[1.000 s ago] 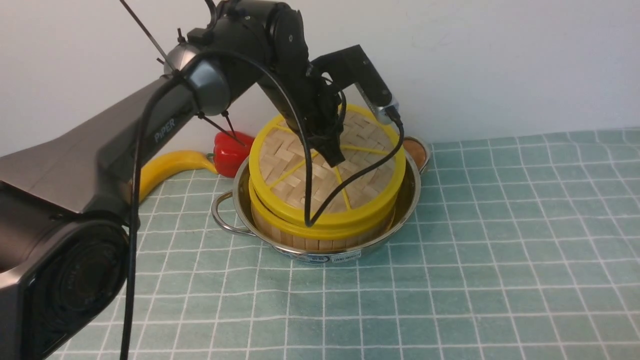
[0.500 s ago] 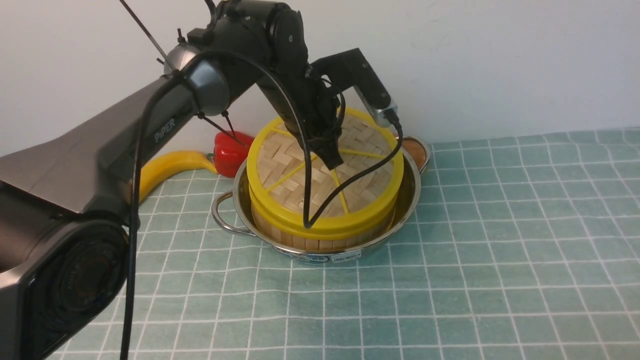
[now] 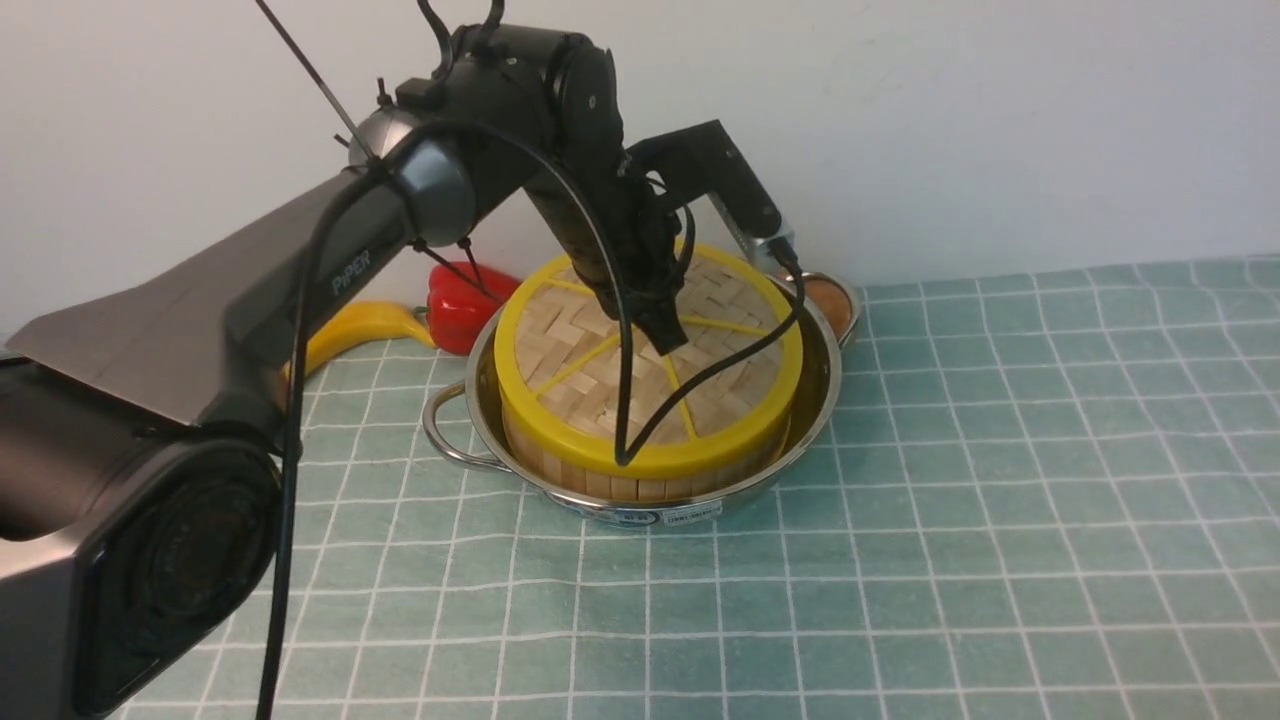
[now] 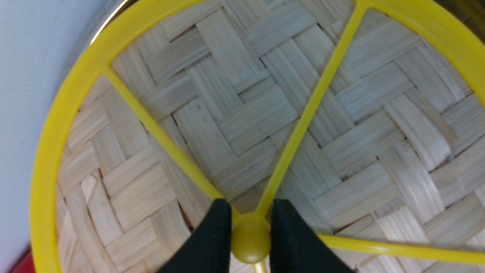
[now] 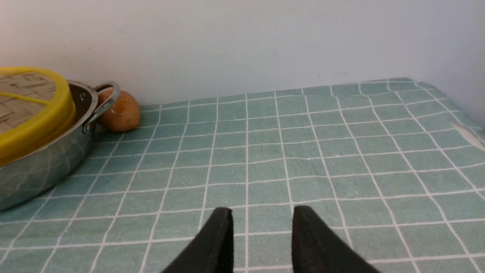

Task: Place the steamer in the pot on the blue tablecloth, and put the lid on the steamer.
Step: 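Place the yellow bamboo steamer lid onto the steamer in the pot with the left gripper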

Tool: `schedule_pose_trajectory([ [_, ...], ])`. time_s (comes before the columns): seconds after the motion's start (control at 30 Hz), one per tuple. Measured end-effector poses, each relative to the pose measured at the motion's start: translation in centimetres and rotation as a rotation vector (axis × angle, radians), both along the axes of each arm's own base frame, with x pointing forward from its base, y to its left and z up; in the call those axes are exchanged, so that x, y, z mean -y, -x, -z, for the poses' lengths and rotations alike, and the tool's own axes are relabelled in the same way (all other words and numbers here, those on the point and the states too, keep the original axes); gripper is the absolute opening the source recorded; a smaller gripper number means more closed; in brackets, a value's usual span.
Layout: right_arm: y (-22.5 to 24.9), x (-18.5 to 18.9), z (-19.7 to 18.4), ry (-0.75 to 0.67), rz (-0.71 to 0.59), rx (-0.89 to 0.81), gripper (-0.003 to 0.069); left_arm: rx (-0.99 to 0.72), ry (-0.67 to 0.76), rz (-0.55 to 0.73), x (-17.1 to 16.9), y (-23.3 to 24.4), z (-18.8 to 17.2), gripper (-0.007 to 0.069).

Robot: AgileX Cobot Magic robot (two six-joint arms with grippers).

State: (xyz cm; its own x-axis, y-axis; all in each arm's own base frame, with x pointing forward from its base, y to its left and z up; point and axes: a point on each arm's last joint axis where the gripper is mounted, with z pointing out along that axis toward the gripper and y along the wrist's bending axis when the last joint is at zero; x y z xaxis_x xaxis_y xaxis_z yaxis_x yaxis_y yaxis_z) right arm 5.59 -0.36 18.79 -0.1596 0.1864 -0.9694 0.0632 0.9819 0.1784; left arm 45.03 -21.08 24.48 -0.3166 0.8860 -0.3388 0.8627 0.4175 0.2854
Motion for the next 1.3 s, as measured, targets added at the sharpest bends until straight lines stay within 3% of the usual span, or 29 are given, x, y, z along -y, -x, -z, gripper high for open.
schedule_pose_trajectory([
  [1.3,0.0,0.0,0.0,0.000,0.000,0.000,0.0240,0.019,0.029,-0.053,-1.0,-0.1,-1.4,0.0123],
])
